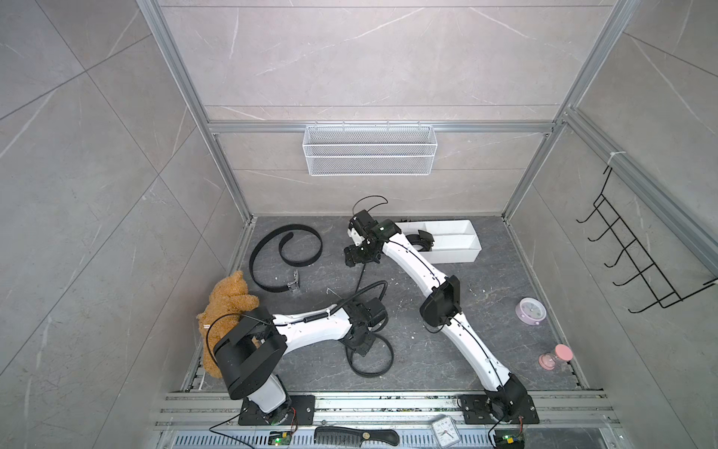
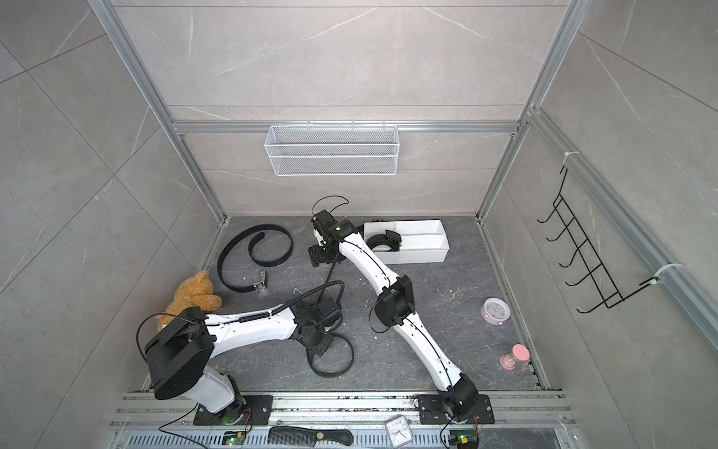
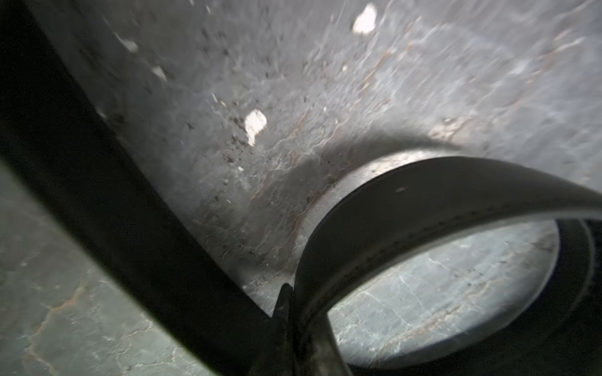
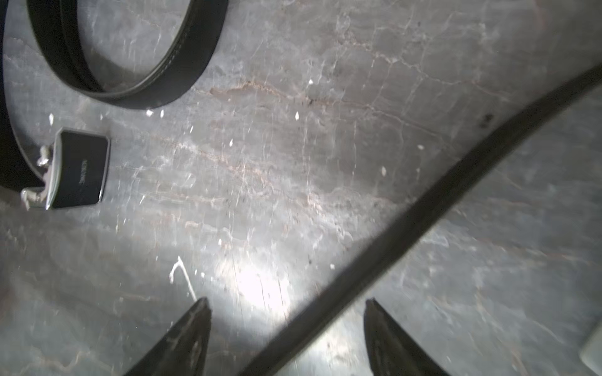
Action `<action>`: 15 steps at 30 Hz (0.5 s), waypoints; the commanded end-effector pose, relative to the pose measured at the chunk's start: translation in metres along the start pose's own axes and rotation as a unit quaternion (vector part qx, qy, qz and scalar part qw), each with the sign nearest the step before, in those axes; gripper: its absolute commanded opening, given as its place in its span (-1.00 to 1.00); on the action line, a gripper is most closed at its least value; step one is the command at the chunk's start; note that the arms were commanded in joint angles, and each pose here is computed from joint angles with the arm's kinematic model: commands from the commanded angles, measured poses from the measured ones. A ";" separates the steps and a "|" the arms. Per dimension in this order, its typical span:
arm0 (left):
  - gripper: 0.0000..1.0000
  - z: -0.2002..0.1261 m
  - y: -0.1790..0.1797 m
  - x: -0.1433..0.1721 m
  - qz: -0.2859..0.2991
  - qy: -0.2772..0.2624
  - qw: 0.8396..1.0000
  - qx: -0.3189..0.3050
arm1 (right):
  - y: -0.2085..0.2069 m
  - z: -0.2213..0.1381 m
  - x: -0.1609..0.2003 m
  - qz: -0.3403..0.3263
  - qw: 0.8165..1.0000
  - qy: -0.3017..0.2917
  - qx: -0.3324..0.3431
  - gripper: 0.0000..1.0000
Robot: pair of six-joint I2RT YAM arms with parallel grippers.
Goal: Place the belts into the storage roll
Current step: Roll the belt at the center of the board.
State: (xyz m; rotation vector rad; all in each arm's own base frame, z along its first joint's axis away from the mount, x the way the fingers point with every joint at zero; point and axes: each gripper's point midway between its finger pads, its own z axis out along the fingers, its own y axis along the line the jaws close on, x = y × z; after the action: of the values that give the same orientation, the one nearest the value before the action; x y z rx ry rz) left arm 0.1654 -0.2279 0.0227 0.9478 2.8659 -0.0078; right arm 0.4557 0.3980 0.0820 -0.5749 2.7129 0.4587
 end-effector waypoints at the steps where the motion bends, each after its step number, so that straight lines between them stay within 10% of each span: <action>1: -1.00 0.002 0.003 0.016 -0.028 0.043 0.999 -0.005 | -0.020 0.000 0.047 0.041 0.995 0.090 0.032 0.47; 15: -1.00 0.013 0.005 0.046 -0.090 0.079 0.993 -0.002 | -0.023 -0.006 0.039 0.032 0.995 0.071 0.064 0.47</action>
State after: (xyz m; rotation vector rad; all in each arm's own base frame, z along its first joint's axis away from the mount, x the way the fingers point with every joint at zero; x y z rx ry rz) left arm 0.1588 -0.2242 0.0184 0.7839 2.9513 -0.0145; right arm 0.4193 0.3587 0.0534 -0.5582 2.9365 0.2436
